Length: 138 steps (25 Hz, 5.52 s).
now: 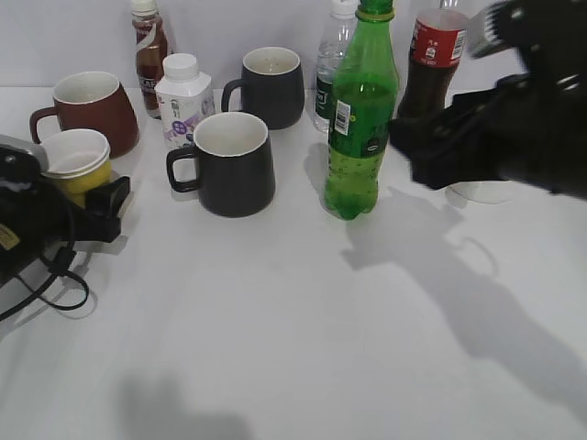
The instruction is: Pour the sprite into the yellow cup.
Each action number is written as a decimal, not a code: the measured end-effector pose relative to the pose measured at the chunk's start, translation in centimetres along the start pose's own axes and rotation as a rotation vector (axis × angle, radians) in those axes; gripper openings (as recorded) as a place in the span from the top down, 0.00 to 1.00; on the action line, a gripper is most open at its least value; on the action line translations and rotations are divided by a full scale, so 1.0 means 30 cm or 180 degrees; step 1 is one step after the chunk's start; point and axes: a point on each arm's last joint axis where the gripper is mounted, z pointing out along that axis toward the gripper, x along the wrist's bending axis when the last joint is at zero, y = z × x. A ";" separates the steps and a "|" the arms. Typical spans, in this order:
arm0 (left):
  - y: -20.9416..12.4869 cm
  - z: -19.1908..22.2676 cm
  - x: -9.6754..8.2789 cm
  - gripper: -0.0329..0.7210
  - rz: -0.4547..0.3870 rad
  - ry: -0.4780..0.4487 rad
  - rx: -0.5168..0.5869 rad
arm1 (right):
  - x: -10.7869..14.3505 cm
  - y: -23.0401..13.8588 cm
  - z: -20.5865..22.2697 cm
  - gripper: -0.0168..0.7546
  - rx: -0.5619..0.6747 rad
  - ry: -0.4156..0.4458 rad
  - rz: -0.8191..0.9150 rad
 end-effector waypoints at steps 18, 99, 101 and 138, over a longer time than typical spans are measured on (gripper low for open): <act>-0.015 0.032 -0.014 0.37 0.0060 -0.0164 0.0008 | 0.049 -0.123 0.230 0.15 -0.0653 0.0112 0.0043; 0.081 -0.127 -0.396 0.41 0.0621 -0.2568 0.0103 | 0.131 -0.063 0.306 0.44 -0.1132 0.0452 -0.4095; 0.081 -0.128 -0.397 0.41 0.0633 -0.2583 0.0106 | 0.131 -0.063 0.306 0.44 -0.1142 0.0437 -0.4185; 0.069 -0.152 -0.414 0.41 0.0826 -0.2889 0.0192 | 0.129 -0.075 0.309 0.44 -0.1125 0.0371 -0.5113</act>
